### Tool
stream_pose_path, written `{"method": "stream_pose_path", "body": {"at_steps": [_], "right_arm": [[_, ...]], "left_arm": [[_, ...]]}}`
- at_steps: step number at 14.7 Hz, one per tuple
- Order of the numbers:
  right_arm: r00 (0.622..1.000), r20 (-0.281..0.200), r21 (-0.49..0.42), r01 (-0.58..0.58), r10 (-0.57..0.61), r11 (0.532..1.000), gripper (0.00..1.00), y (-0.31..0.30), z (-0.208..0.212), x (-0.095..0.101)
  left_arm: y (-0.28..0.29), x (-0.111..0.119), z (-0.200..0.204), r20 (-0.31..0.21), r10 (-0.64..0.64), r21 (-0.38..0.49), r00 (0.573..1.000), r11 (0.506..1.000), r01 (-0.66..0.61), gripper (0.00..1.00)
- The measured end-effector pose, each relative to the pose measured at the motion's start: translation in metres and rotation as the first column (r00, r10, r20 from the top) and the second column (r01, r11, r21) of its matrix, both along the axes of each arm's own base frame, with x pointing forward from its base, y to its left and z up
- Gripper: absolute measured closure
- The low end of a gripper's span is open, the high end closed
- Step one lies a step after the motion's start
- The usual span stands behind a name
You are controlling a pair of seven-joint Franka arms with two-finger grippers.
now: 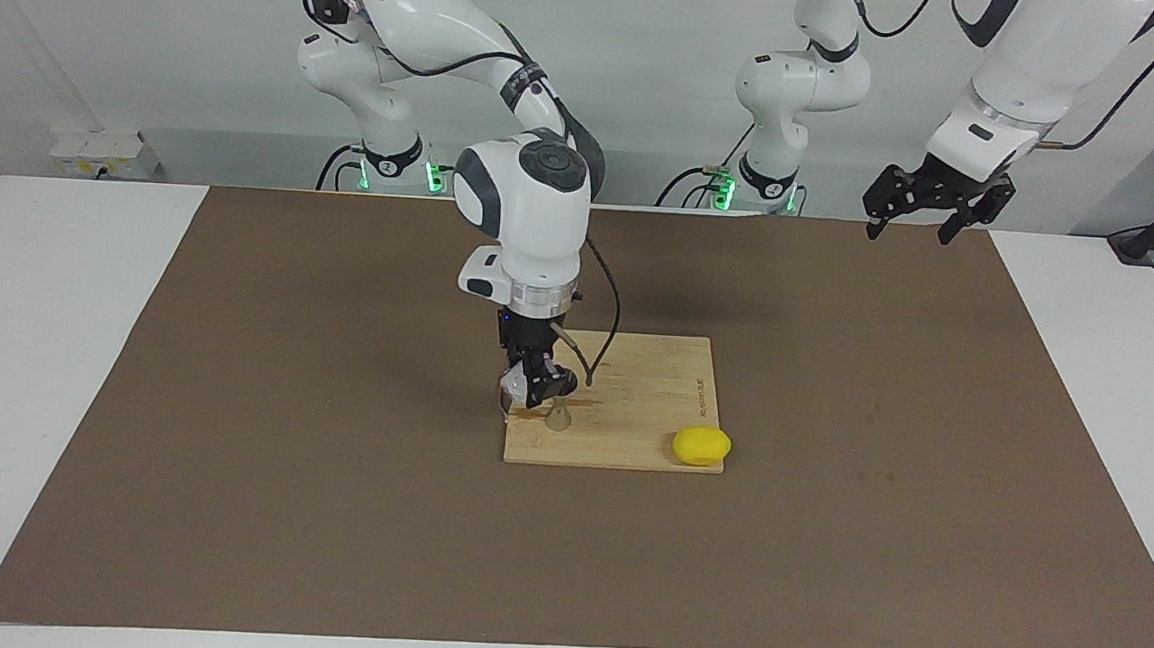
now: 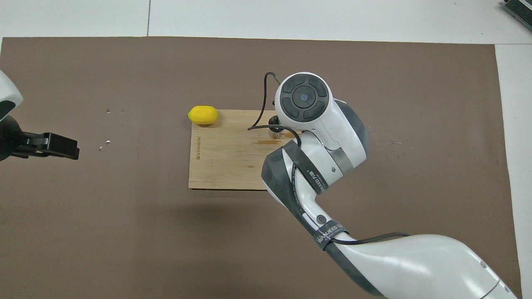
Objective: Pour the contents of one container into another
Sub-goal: 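Tilt the glass cup with the right gripper above the metal cup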
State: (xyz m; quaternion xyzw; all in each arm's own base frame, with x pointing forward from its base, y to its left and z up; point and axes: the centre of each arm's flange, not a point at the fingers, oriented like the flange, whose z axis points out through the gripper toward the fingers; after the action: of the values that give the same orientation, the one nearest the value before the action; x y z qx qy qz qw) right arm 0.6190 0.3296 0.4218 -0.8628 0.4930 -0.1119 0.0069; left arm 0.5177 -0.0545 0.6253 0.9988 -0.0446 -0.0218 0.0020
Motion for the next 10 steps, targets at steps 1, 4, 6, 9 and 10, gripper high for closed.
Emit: {"method": "stream_pose_path", "body": {"at_steps": [1, 4, 6, 9, 10], "right_arm": [[1.0, 0.005, -0.011, -0.011, 0.011, 1.0, 0.49, 0.0015, -0.0003, -0.0009], [0.999, 0.019, -0.04, -0.035, 0.036, 0.999, 0.49, 0.0076, -0.0004, -0.0041], [0.998, 0.033, -0.057, -0.047, 0.049, 0.997, 0.49, 0.0083, 0.0003, -0.0039], [0.997, 0.055, -0.067, -0.059, 0.062, 0.996, 0.49, 0.0093, 0.0022, -0.0026], [0.995, 0.065, -0.079, -0.066, 0.071, 0.995, 0.49, 0.0096, 0.0027, -0.0023]], "left_arm": [[0.0001, 0.0, -0.0001, 0.0, 0.0, 0.0, 1.0, 1.0, 0.0, 0.0], [0.0005, 0.0, -0.0001, -0.001, 0.001, 0.0, 1.0, 1.0, -0.001, 0.0], [0.0005, 0.0, -0.0001, -0.001, 0.001, 0.0, 1.0, 1.0, -0.001, 0.0], [0.0006, 0.0, -0.0001, -0.001, 0.001, 0.0, 1.0, 1.0, -0.001, 0.0], [0.0006, 0.0, -0.0001, -0.001, 0.001, 0.0, 1.0, 1.0, -0.001, 0.0]]}}
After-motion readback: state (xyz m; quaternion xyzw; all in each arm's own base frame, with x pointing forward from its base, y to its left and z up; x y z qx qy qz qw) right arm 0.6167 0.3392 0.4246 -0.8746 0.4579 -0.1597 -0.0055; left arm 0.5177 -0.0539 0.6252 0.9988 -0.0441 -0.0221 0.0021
